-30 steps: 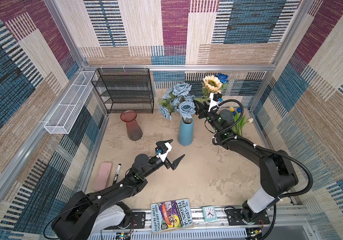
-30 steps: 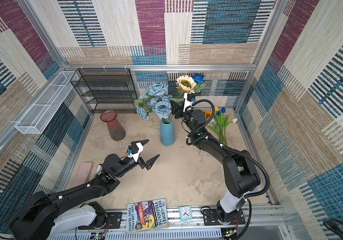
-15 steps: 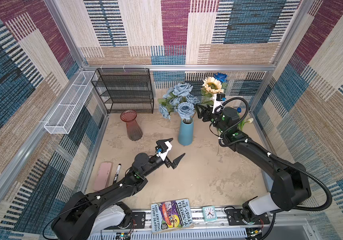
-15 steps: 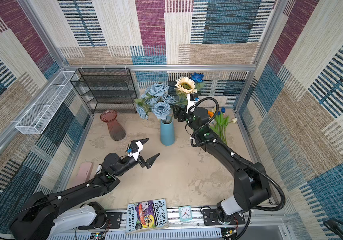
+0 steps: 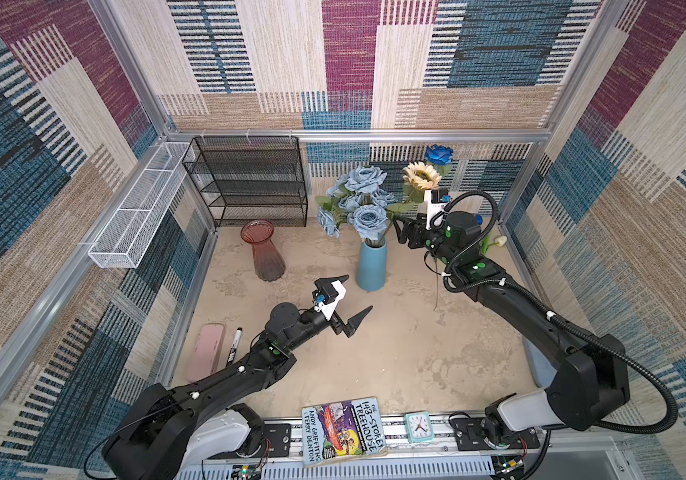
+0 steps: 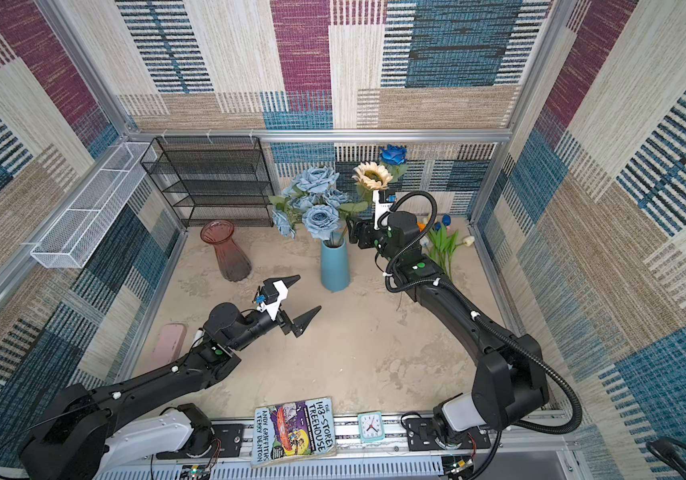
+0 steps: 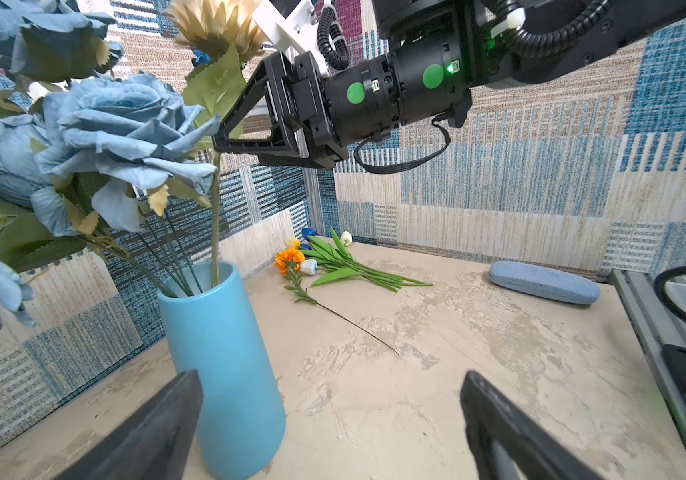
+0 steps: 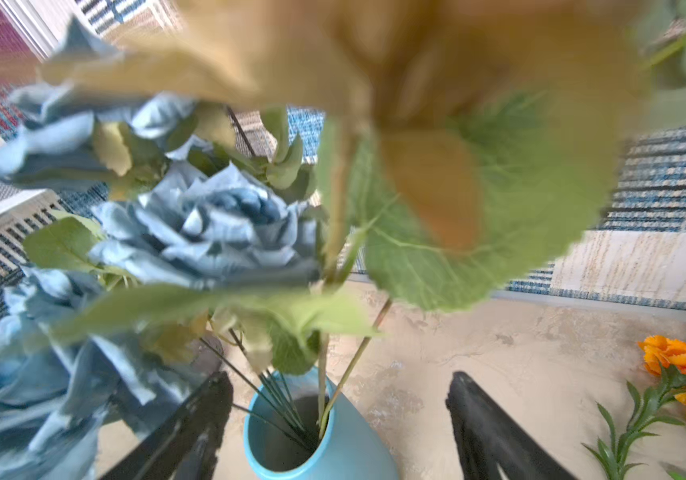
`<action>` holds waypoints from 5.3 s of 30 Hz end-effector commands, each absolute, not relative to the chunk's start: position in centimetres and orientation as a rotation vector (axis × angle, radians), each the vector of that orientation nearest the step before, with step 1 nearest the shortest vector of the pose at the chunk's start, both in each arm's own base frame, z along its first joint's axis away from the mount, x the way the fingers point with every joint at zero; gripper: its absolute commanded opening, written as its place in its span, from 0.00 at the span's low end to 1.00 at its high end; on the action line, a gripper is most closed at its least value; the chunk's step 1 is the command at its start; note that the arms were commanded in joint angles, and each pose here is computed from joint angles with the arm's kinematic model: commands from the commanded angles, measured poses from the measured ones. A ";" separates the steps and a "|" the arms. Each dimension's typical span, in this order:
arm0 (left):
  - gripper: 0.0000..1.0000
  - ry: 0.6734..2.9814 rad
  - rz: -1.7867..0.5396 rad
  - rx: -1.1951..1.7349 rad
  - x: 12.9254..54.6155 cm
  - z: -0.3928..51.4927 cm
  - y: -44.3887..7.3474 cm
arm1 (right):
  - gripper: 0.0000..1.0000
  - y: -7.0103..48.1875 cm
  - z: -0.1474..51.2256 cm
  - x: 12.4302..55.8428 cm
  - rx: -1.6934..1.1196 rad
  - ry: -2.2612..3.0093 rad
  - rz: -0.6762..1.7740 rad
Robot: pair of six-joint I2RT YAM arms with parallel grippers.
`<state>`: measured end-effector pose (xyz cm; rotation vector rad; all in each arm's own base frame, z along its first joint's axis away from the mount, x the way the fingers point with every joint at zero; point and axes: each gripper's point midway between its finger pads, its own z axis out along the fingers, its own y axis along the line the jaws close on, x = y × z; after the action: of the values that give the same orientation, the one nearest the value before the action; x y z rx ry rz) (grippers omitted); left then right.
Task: Arrange the flowers into the vase
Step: 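Open the right gripper to release the cream flower and withdraw, then lower the right gripper onto the orange flower's stem and grasp it, then lift the orange flower upright with the right gripper, then carry the orange flower over the light-blue vase and lower its stem in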
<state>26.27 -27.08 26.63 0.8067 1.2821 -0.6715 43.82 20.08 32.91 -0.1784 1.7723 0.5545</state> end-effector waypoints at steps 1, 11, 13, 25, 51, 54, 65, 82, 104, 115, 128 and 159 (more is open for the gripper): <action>1.00 1.255 -0.664 0.821 26.1 27.2 -27.2 | 0.84 20.2 31.9 43.1 -0.229 1.807 0.550; 1.00 1.262 -0.650 0.827 26.2 27.0 -27.2 | 0.87 19.2 31.8 40.0 -0.274 1.744 0.543; 1.00 1.258 -0.651 0.828 26.2 27.0 -27.2 | 0.87 18.8 32.2 38.9 -0.276 1.711 0.543; 1.00 1.261 -0.657 0.858 26.4 26.8 -27.8 | 0.65 10.5 29.2 36.2 0.006 1.713 0.388; 1.00 1.331 -0.668 0.872 26.7 23.6 -28.0 | 0.52 3.8 5.8 53.2 0.149 2.537 0.096; 1.00 1.329 -0.675 0.875 26.9 23.6 -28.3 | 0.49 4.2 4.5 53.5 0.131 2.578 0.083; 1.00 1.318 -0.666 0.879 26.9 23.8 -28.3 | 0.24 4.5 2.0 54.8 0.129 2.611 0.016; 1.00 1.306 -0.643 0.859 26.4 24.7 -27.4 | 0.00 8.3 9.3 52.1 0.063 2.360 0.355; 1.00 1.221 -0.629 0.780 25.6 27.6 -26.0 | 0.00 5.1 29.4 40.6 0.091 1.592 0.321; 1.00 1.180 -0.657 0.761 25.2 29.0 -25.9 | 0.00 8.8 42.1 27.5 -0.238 0.938 0.511; 1.00 1.182 -0.678 0.756 25.2 29.2 -26.1 | 0.00 17.2 47.5 28.9 -0.427 0.627 0.667; 1.00 1.263 -0.607 0.750 25.8 26.8 -25.3 | 0.00 19.7 47.2 38.0 -0.347 0.523 0.631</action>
<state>25.57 -25.33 26.23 0.7538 1.2827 -0.6318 42.11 21.22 43.50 -0.3648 0.7689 0.6391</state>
